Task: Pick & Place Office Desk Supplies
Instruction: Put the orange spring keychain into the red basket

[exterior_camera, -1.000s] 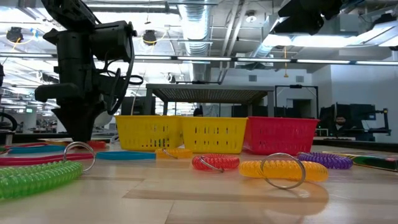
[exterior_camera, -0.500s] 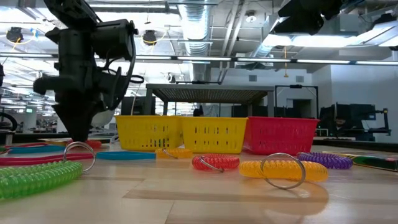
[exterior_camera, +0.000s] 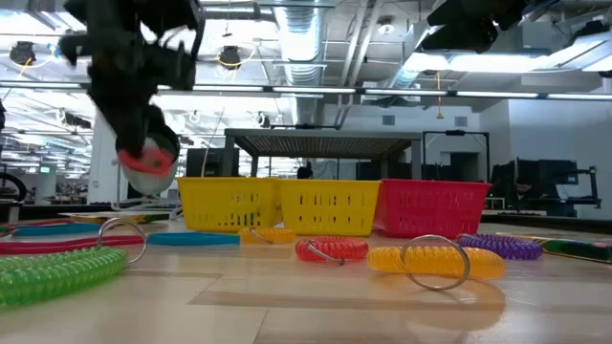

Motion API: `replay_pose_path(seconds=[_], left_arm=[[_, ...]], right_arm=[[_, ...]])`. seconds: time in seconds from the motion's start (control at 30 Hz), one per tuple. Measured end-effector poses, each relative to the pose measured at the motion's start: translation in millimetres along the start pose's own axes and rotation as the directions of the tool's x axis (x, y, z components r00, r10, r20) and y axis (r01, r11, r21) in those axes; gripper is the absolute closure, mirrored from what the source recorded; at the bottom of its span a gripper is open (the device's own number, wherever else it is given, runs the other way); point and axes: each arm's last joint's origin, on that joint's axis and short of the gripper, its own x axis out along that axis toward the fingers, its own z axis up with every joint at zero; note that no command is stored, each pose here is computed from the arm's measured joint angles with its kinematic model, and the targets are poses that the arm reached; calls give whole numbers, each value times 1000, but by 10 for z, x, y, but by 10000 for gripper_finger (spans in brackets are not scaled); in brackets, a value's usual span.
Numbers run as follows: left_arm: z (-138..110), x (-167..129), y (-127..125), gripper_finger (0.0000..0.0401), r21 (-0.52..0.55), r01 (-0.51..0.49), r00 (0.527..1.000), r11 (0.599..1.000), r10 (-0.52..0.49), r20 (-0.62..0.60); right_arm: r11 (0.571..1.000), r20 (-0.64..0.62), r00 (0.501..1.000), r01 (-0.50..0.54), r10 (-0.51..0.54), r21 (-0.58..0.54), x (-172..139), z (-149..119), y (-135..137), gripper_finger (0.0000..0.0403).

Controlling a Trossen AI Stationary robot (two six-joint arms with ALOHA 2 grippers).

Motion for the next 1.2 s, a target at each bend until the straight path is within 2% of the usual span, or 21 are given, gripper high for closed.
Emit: replay_pose_path(seconds=[0.17,0.3,0.43,0.63,0.8,0.87,0.93,1.03,1.1,1.17,1.2], left_arm=[[-16,-323,-52,394,11,107,979,994,-107,176],[46,-542,-113,393,91,196,906,976,-216,363],[117,-667,-181,393,199,233,828,952,-301,474],[222,-601,-235,394,262,221,803,939,-328,498],[311,-435,-266,392,281,224,816,933,-338,469],[385,-407,-287,393,306,237,793,922,-366,488],[414,-322,-290,393,311,258,799,915,-383,464],[495,-292,-307,392,337,262,770,904,-406,491],[480,-239,-294,392,338,261,788,904,-402,466],[519,-225,-300,393,350,263,775,899,-413,478],[494,-225,-293,393,345,266,784,900,-410,466]], right_arm=[[999,-4,1000,0,0,-37,17,-6,10,108],[995,-17,1000,-13,11,-97,138,-29,64,108],[985,-23,997,-70,67,-156,363,-66,157,108],[965,30,991,-123,133,-232,698,-93,248,108],[954,80,987,-114,142,-278,923,-123,244,108],[949,82,983,-135,164,-285,994,-122,242,108],[945,88,976,-168,200,-281,1091,-86,244,108],[932,67,965,-225,253,-286,1198,-65,251,108],[925,63,960,-242,272,-294,1246,-49,251,108],[921,73,957,-246,279,-301,1289,-3,262,108],[920,72,958,-245,279,-304,1295,3,264,108]])
